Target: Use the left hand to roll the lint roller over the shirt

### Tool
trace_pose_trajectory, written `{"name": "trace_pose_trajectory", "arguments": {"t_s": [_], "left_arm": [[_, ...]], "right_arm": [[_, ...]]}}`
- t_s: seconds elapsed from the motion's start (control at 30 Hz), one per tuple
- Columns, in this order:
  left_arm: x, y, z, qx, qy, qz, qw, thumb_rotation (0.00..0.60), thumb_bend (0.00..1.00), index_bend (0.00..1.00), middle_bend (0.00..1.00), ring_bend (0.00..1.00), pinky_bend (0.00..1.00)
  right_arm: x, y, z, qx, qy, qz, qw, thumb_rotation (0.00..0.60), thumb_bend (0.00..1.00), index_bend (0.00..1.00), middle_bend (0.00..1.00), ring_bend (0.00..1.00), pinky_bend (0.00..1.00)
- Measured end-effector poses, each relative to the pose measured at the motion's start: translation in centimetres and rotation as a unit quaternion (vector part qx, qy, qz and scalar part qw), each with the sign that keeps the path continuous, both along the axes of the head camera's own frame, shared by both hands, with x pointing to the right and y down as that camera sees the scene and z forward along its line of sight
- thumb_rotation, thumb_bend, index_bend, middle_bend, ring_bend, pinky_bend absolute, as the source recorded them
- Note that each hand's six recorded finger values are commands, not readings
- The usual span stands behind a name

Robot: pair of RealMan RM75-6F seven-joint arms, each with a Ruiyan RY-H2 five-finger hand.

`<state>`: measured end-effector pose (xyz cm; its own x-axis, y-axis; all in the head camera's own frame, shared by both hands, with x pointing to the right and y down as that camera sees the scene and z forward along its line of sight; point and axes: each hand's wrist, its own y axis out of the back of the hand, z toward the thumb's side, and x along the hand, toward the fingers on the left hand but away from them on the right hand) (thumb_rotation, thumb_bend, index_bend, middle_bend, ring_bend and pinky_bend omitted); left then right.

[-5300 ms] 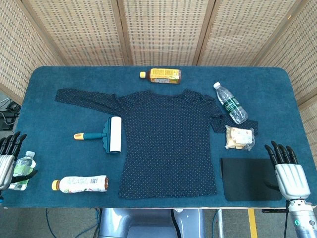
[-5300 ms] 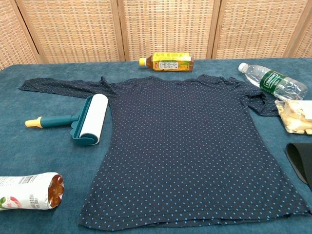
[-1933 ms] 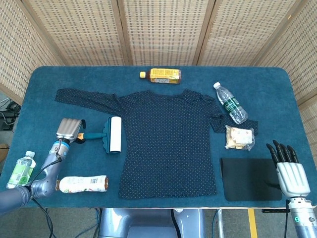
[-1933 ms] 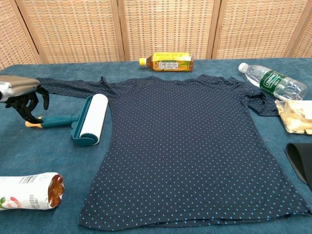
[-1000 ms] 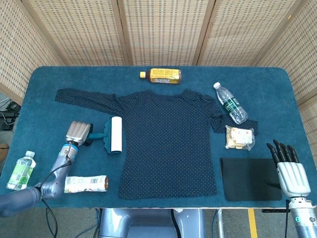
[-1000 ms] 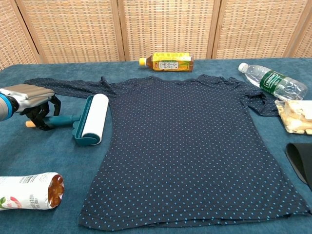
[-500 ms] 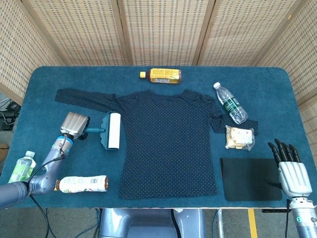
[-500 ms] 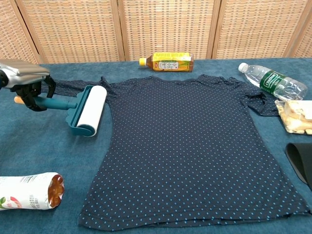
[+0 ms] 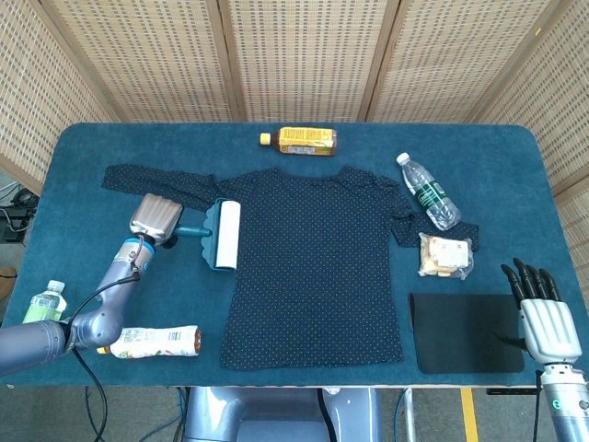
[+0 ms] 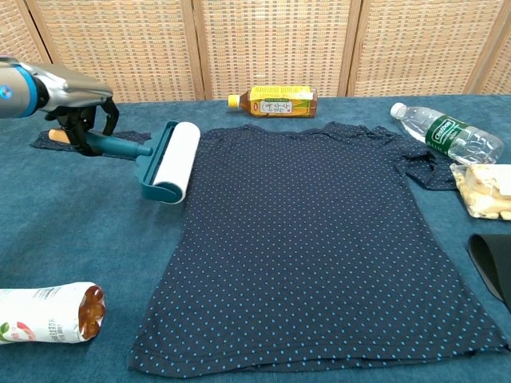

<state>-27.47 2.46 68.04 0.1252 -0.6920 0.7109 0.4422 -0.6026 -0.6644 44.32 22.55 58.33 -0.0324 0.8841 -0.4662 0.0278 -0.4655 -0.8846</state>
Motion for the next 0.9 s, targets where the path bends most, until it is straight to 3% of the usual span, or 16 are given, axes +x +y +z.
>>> {"name": "trace_pose_trajectory", "arguments": {"t_s": [0.4,0.9], "left_arm": [[5.4,0.0,0.1,-0.014,-0.028,0.045,0.9985,0.600,0.85,0.89,0.76,0.66,0.72],[10.9,2.3,2.2,-0.036,-0.045,0.096,0.9937,0.600,0.85,0.89,0.76,0.66,0.72]], "right_arm": [[0.5,0.0,0.3,-0.006,-0.012,0.010,0.9999,0.600,0.06,0.00,0.00,0.00,0.00],[1.0,-0.3,0.4,-0.009,-0.029,0.024,0.9993,0.600,0.06,0.00,0.00,0.00,0.00]]}}
